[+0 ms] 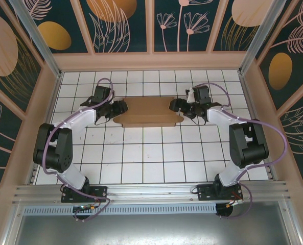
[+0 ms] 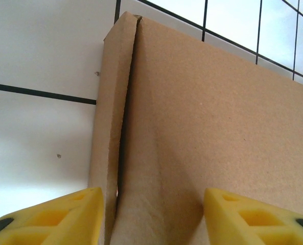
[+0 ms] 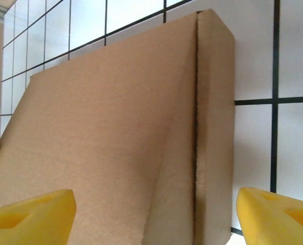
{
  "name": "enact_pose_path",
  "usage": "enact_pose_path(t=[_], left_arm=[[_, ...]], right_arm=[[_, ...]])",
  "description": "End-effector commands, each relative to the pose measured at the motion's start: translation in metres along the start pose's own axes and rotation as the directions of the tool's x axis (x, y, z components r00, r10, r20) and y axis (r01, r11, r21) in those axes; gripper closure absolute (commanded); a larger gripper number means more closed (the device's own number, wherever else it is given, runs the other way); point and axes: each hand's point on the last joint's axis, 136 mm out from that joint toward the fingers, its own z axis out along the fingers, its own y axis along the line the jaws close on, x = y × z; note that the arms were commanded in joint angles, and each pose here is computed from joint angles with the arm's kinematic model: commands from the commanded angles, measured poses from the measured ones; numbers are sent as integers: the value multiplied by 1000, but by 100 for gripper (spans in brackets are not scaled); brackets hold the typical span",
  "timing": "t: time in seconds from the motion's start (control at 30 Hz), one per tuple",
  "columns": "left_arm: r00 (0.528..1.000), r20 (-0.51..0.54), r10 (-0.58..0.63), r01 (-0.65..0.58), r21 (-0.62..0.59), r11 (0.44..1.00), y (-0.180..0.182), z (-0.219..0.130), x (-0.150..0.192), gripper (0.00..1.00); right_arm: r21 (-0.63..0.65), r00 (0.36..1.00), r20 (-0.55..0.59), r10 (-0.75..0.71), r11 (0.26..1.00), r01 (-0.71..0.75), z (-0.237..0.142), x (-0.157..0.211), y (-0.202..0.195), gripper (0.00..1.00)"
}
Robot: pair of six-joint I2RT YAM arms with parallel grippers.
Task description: Fold the paper box
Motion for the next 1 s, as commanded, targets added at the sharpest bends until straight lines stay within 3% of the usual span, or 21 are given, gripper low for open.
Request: enact_pose_path(t=[0.0, 0.37, 0.77, 0.97], left_arm=[[998, -62, -20, 21, 16, 1000, -1, 5, 6, 43], [992, -116, -54, 65, 93, 994, -13, 6, 15, 42], [980, -170, -103, 141, 231, 963, -36, -1, 25, 43], [971, -195, -141, 195, 290, 937, -42, 3, 31, 48]], right_arm=[[-45, 999, -35, 23, 999, -25, -5, 2, 14, 20], [-134, 993, -96, 72, 987, -85, -4, 20, 24, 23], [-144, 990, -110, 93, 984, -108, 3, 24, 21, 26], [-161, 988, -118, 101, 980, -119, 6, 27, 22, 29]])
